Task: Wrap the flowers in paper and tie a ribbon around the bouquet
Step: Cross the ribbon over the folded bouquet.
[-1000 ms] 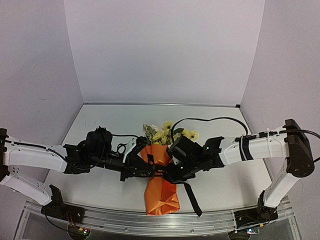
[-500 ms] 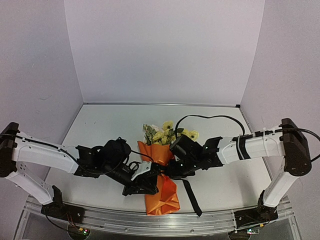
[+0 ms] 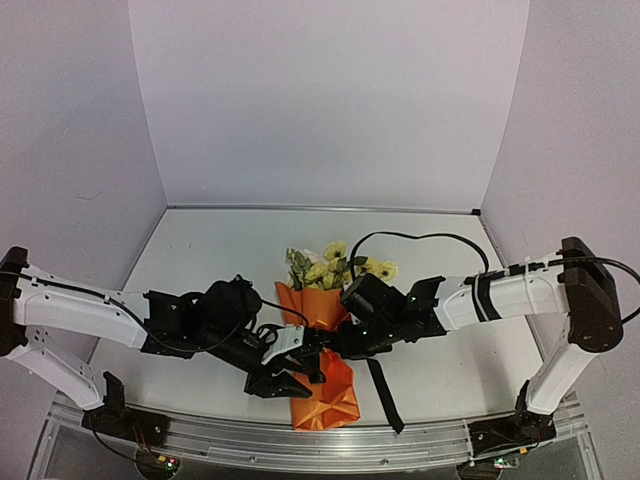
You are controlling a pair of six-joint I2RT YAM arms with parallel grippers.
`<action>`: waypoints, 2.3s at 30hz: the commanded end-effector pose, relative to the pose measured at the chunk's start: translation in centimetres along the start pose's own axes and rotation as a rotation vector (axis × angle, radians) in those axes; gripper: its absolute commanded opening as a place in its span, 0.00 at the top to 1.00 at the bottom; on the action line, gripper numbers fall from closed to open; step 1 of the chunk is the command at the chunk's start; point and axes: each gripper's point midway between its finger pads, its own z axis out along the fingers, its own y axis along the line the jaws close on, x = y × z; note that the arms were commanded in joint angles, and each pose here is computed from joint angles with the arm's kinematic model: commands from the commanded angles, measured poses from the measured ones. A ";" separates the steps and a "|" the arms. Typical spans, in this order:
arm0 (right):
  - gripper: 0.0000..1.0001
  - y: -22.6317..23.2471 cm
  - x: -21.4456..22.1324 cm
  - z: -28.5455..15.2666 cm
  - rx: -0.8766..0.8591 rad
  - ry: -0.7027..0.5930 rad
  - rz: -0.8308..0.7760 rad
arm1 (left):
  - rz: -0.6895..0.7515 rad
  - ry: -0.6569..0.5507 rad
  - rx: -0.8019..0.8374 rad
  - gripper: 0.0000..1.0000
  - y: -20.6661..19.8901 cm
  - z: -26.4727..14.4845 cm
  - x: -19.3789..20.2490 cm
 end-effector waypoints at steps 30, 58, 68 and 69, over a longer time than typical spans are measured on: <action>1.00 -0.3 -0.7 -0.3 -0.010 -0.060 -0.014 | -0.197 -0.050 -0.314 0.57 13.5 -2.9 -4.1; 1.00 1.0 -1.2 -1.0 -0.090 -0.098 -0.083 | -0.210 0.192 -0.225 0.75 14.2 1.2 1.3; 1.00 1.8 -1.4 -0.7 -0.149 -0.136 -0.110 | -0.177 0.069 -0.243 0.93 14.0 0.3 -1.0; 1.00 1.9 -1.5 -0.7 -0.156 -0.141 -0.114 | -0.175 0.060 -0.243 0.94 13.9 0.2 -1.2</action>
